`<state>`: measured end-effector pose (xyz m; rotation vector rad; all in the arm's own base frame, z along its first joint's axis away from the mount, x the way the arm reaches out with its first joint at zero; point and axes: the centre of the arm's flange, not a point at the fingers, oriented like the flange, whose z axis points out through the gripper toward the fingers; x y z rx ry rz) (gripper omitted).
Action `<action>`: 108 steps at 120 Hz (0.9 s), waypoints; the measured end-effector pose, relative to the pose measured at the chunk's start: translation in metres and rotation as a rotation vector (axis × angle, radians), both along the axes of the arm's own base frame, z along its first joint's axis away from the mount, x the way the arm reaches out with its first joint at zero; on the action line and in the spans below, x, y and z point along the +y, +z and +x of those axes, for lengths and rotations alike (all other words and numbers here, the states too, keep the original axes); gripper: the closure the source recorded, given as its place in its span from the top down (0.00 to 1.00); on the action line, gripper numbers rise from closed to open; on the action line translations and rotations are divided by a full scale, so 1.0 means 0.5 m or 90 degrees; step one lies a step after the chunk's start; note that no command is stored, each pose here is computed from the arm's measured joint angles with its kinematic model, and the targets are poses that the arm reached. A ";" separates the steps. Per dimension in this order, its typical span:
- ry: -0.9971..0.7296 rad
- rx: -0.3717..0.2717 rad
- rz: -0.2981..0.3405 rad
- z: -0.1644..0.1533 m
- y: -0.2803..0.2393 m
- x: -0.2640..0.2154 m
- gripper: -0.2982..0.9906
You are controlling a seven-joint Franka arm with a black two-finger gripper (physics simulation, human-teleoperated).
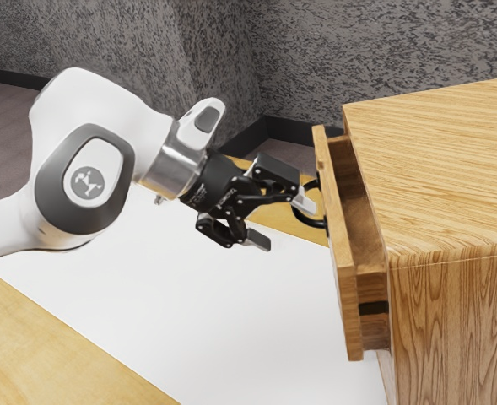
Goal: Pull the drawer handle with one arm to open the drawer
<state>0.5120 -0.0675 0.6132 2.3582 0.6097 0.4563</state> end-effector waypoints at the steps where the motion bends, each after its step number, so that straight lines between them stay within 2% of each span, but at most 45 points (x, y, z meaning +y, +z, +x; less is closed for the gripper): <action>1: 0.000 -0.001 0.000 -0.003 0.001 0.001 0.77; 66: 0.035 -0.010 -0.007 -0.134 0.011 0.080 0.77; 101: 0.065 -0.013 -0.032 -0.189 0.018 0.135 0.77; 108: 0.058 -0.014 -0.023 -0.200 0.018 0.129 0.77</action>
